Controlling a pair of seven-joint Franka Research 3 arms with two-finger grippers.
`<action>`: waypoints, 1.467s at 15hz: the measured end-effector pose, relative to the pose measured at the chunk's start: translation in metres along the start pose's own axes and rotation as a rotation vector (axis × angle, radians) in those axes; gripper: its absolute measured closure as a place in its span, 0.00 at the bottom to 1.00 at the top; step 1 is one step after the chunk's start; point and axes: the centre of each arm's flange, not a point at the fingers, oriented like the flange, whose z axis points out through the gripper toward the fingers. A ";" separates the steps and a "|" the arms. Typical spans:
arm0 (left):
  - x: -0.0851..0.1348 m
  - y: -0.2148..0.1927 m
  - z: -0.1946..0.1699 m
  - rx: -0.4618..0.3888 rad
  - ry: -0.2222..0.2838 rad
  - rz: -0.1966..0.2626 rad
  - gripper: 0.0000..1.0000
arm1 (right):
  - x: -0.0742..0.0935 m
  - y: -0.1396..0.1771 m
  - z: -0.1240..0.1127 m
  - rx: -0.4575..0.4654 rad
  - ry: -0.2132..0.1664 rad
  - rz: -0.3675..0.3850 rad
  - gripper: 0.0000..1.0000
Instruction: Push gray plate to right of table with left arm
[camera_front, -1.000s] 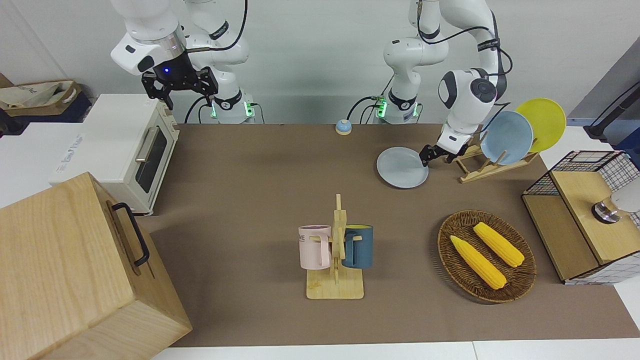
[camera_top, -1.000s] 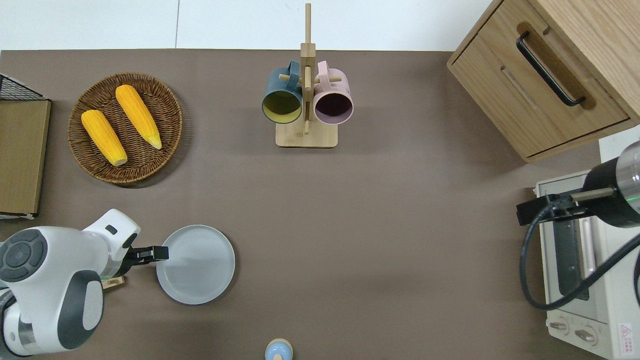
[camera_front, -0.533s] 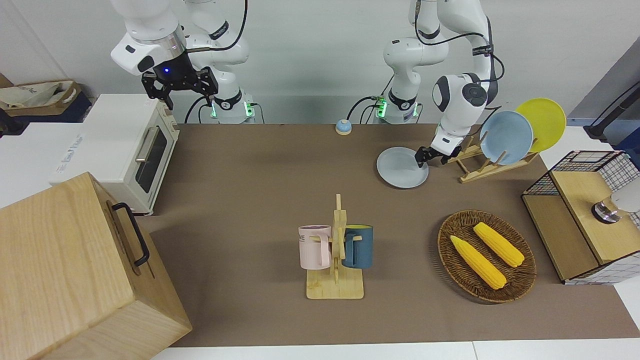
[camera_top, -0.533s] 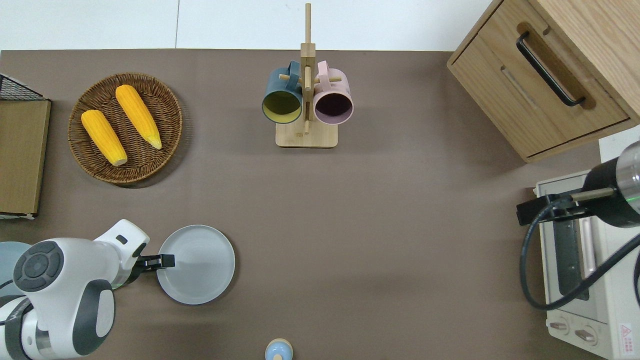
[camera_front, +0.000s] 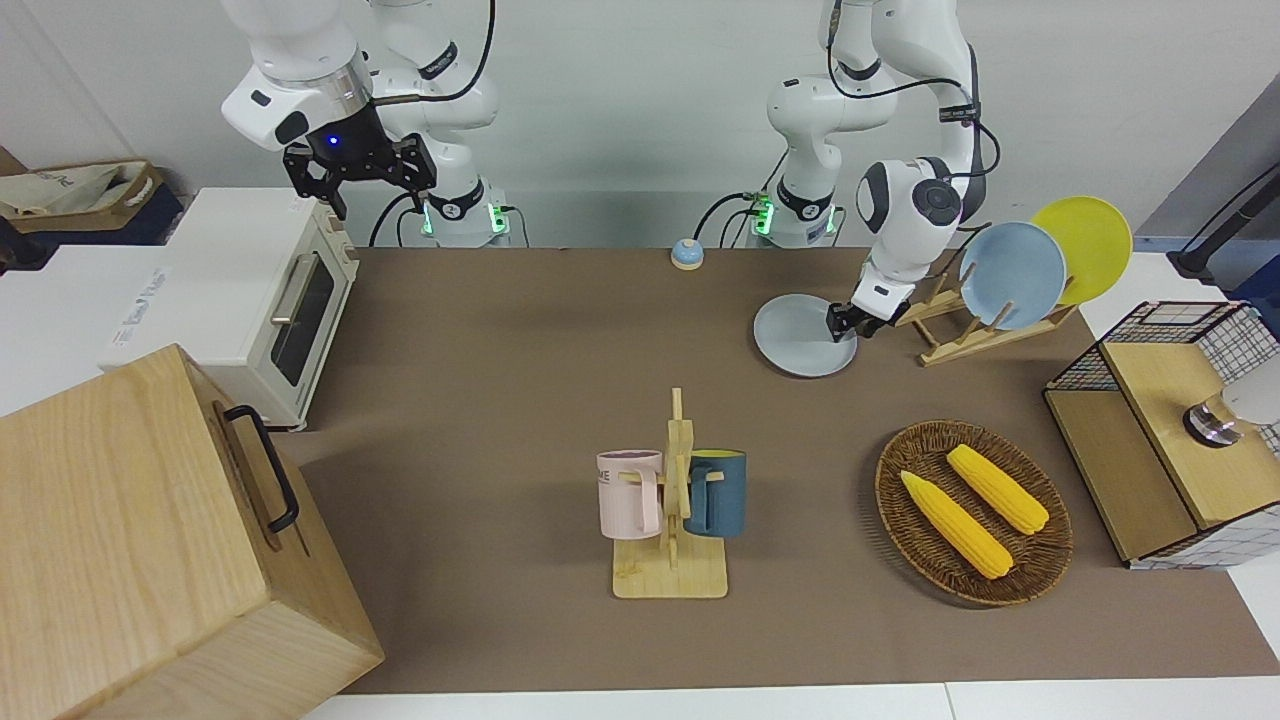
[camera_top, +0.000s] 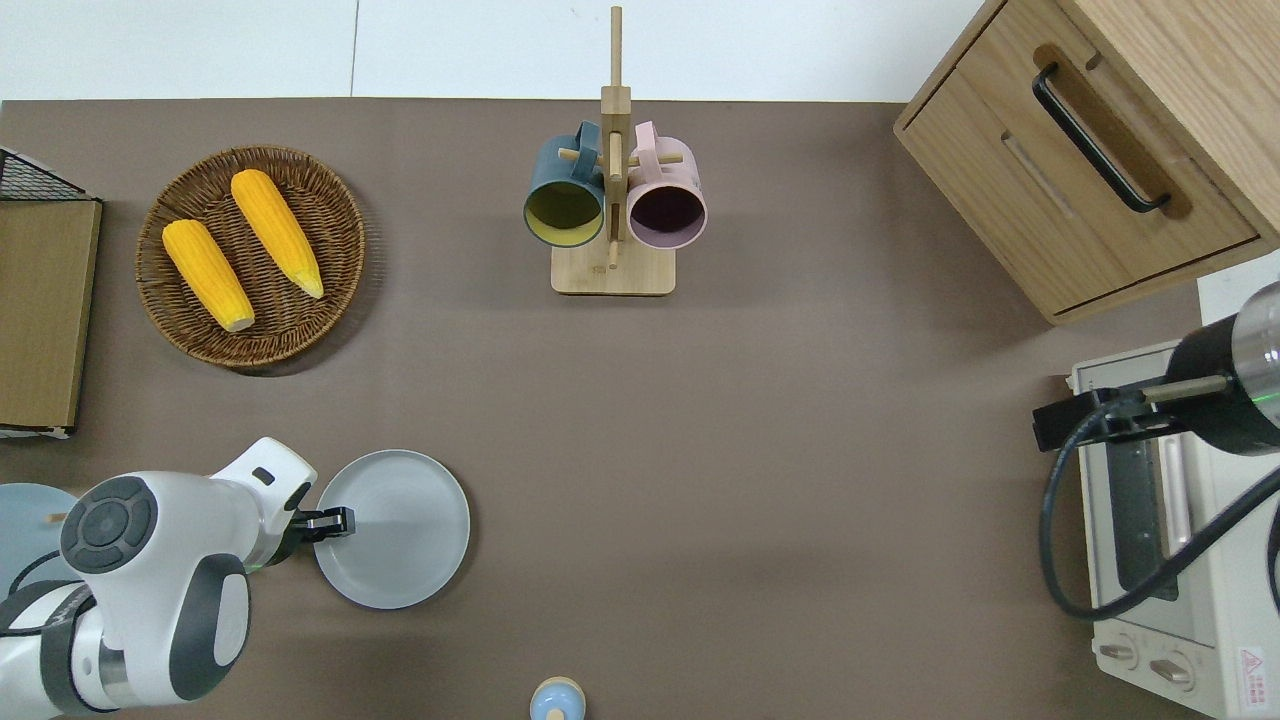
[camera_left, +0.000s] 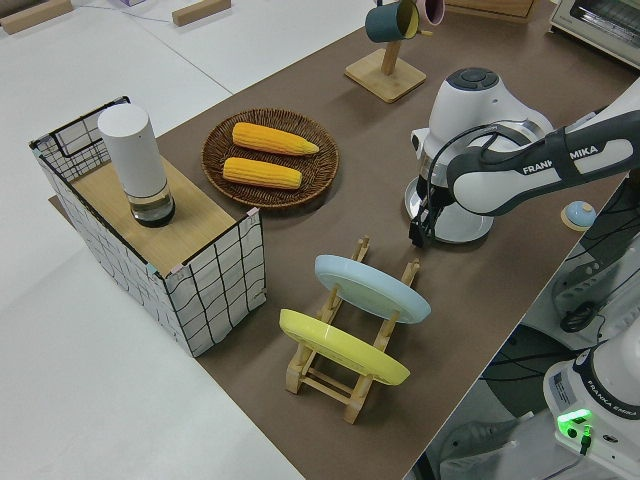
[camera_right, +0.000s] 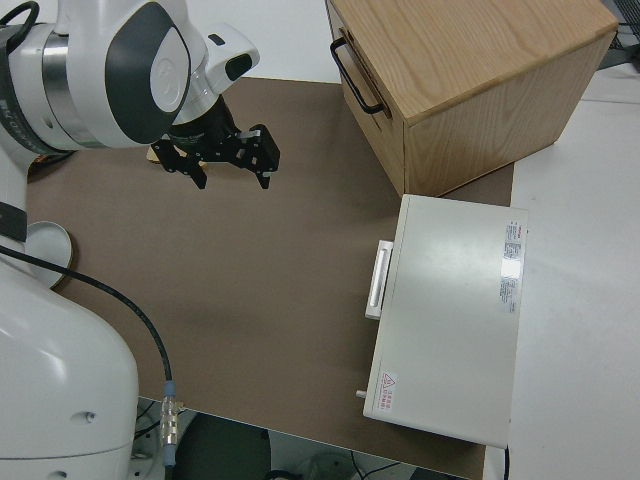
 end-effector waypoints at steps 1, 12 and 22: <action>0.000 0.000 -0.002 0.000 0.005 -0.008 0.62 | 0.000 0.000 0.000 0.000 0.000 0.000 0.01; -0.002 0.006 -0.007 0.000 0.013 -0.004 0.99 | 0.000 0.000 0.000 0.000 0.000 0.000 0.01; -0.006 0.073 -0.007 0.009 0.022 -0.104 0.99 | 0.000 0.000 0.000 0.000 0.000 0.000 0.01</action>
